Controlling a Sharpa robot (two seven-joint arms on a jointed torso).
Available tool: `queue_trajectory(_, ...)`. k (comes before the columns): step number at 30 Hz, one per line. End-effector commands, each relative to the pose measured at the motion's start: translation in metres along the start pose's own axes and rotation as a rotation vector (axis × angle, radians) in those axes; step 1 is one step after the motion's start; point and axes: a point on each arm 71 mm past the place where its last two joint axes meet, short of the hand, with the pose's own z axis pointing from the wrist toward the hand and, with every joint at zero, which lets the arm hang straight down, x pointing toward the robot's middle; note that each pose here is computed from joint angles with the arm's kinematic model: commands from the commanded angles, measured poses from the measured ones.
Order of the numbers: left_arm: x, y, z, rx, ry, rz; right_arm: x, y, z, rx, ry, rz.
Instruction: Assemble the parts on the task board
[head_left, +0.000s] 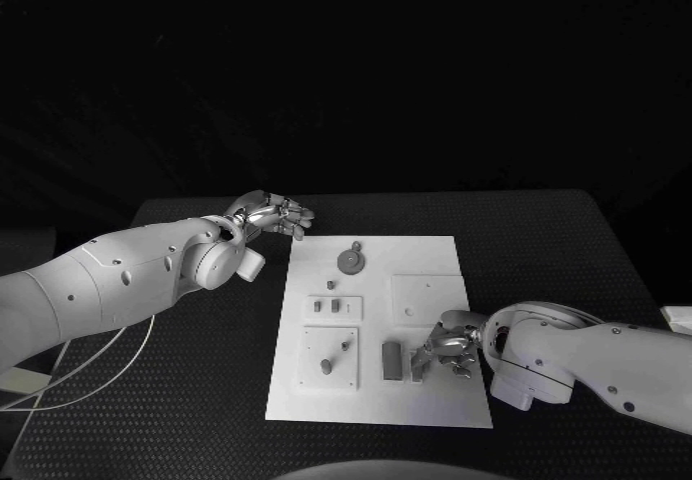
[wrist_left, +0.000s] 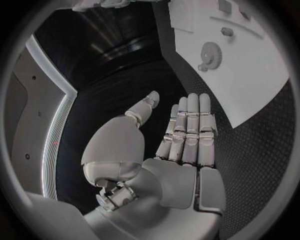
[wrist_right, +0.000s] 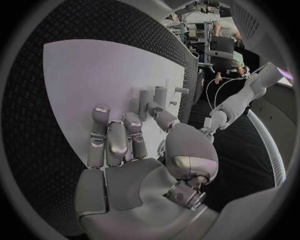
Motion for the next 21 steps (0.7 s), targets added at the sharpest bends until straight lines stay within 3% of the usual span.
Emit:
queue_trajectory(1, 0.0015, -0.0017, 0.0006, 0.010, 0.009, -0.008, 0.0049, 0.0051, -0.0003, -0.027, 0.030, -0.035)
queue_trajectory(11, 0.0015, -0.0016, 0.0006, 0.010, 0.010, -0.008, 0.0082, 0.0076, -0.0004, -0.035, 0.060, -0.061)
queue_trajectory(21, 0.0009, -0.0012, 0.0002, 0.007, 0.010, -0.008, 0.0065, 0.0075, 0.0003, -0.037, 0.043, -0.057)
